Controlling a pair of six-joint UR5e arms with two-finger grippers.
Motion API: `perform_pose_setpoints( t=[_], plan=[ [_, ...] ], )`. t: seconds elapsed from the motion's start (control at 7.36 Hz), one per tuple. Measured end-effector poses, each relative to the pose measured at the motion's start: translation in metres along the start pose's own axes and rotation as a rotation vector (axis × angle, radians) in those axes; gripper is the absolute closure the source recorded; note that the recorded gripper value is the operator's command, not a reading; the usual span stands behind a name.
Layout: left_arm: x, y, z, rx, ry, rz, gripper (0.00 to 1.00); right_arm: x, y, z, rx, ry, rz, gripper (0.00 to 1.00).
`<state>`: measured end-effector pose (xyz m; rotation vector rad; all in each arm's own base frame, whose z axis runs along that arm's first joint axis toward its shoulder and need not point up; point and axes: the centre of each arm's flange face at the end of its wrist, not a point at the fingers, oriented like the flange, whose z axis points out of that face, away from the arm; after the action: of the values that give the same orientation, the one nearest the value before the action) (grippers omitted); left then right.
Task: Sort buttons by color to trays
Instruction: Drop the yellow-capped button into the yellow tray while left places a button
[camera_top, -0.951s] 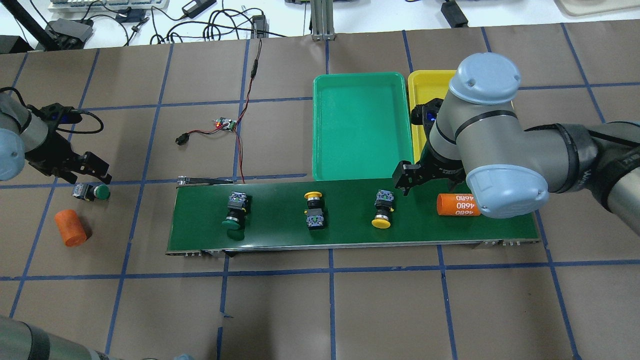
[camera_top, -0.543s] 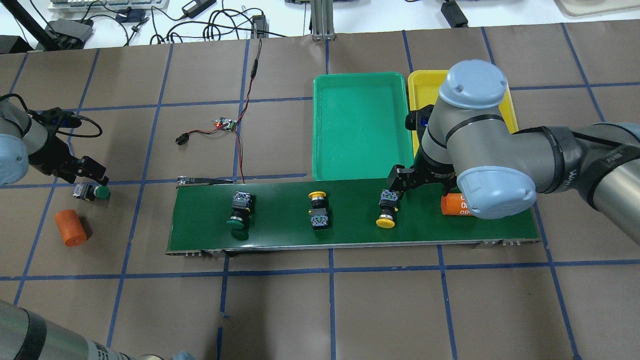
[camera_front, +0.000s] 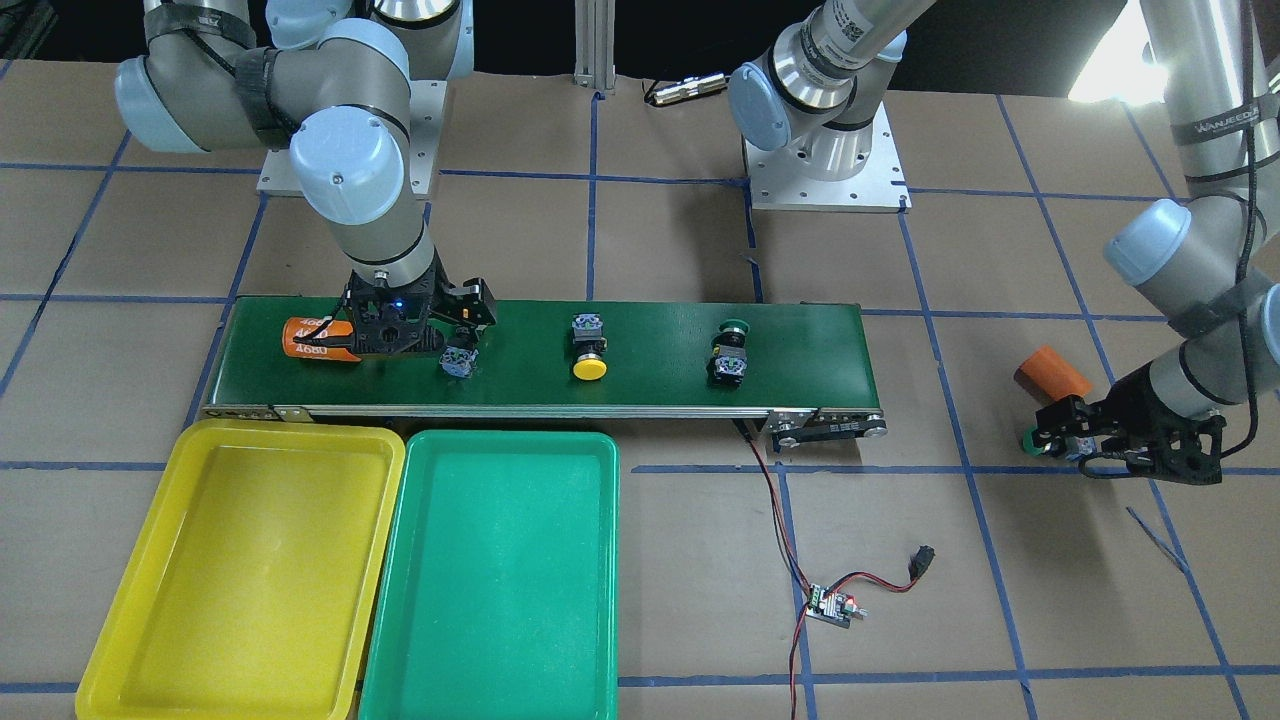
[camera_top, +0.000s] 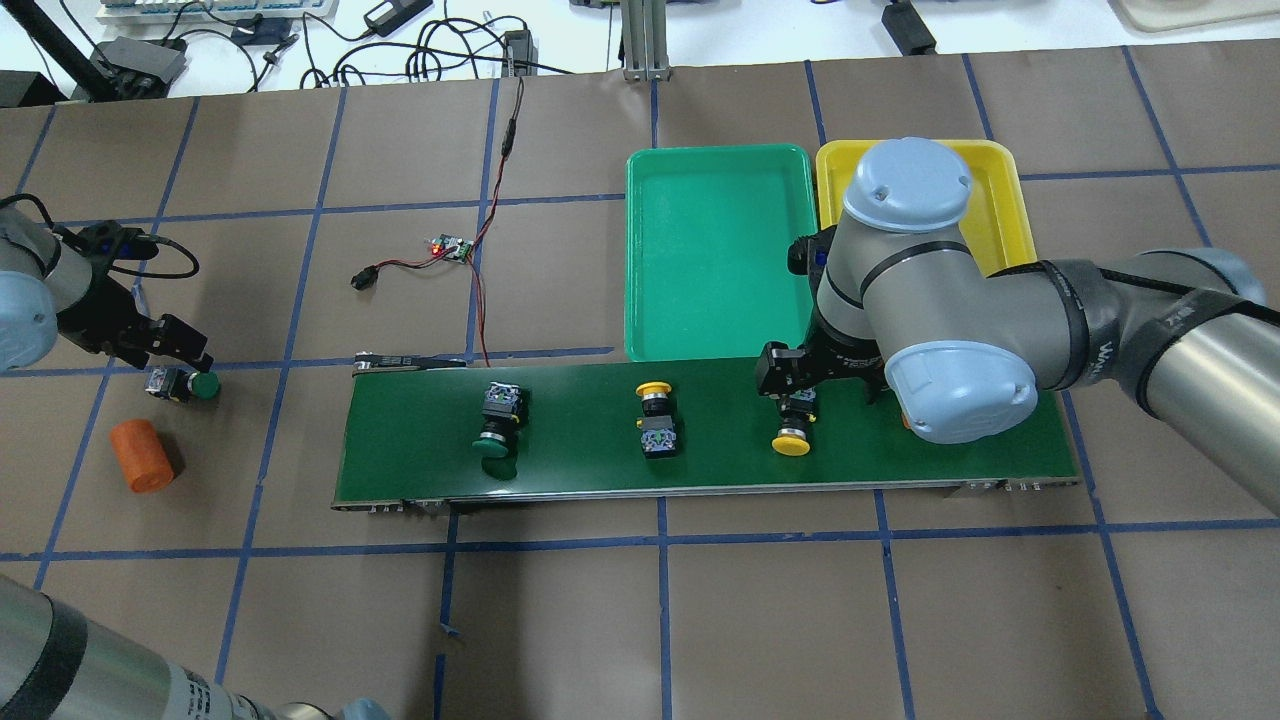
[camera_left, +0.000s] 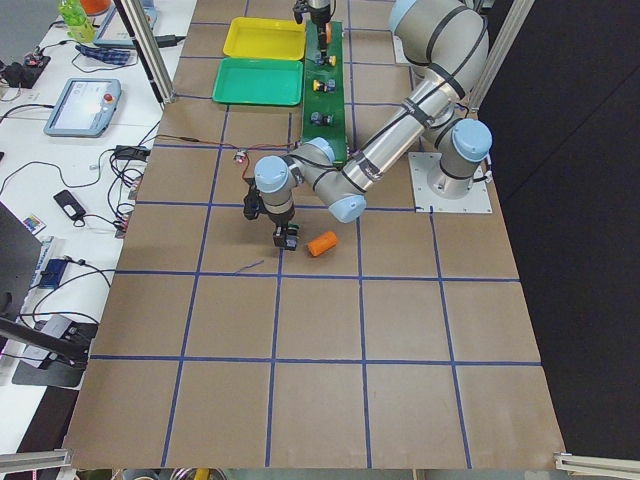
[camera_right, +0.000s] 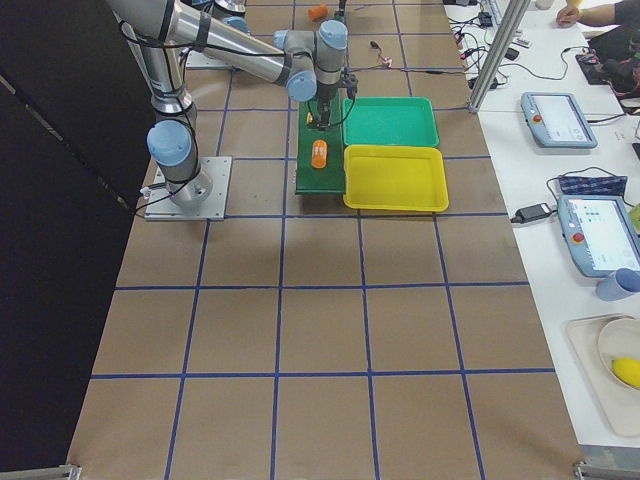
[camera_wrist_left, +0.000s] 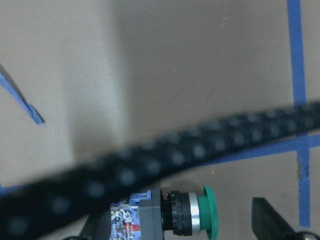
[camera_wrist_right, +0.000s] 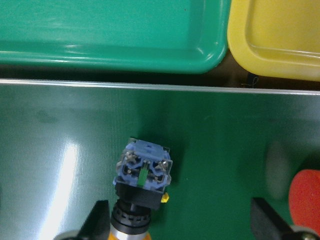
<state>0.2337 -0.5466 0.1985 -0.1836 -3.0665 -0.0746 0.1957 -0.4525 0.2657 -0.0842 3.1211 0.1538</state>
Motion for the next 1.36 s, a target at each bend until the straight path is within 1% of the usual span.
perform_pose_setpoints(
  t=[0.14,0.27,0.41,0.54,0.68,0.82,0.95,1.09,1.22,1.36],
  plan=[
    [-0.004,0.004,0.003,-0.005,0.006,-0.009,0.0,0.0,-0.004,0.008,-0.013,0.002,0.0,0.01],
    [-0.005,0.007,0.008,-0.012,0.014,-0.015,0.0,0.0,-0.009,0.016,-0.024,0.003,0.0,0.13],
    [-0.005,0.009,0.014,-0.021,0.023,-0.018,0.0,0.0,-0.013,0.021,-0.02,0.003,0.0,0.33],
    [-0.006,0.01,0.018,-0.026,0.027,-0.019,0.0,0.0,-0.015,0.022,-0.01,0.004,-0.001,0.57],
    [-0.006,0.01,0.02,-0.03,0.029,-0.019,0.17,0.0,-0.017,0.023,-0.008,0.005,-0.003,0.7],
    [-0.007,0.01,0.023,-0.034,0.032,-0.02,0.82,0.002,-0.017,0.022,-0.011,0.007,-0.005,0.75],
    [-0.007,0.009,0.024,-0.035,0.033,-0.021,1.0,0.004,-0.017,0.021,-0.012,0.007,-0.005,0.75],
    [-0.005,0.009,0.021,-0.032,0.031,-0.028,1.0,0.006,-0.019,0.019,-0.008,0.009,-0.005,0.75],
    [0.003,0.008,0.011,-0.028,0.027,-0.054,1.0,0.007,-0.024,0.012,0.007,0.012,-0.01,0.74],
    [0.026,0.007,-0.006,-0.033,0.036,-0.095,1.0,0.007,-0.036,-0.002,0.033,0.015,-0.03,0.75]
  ],
)
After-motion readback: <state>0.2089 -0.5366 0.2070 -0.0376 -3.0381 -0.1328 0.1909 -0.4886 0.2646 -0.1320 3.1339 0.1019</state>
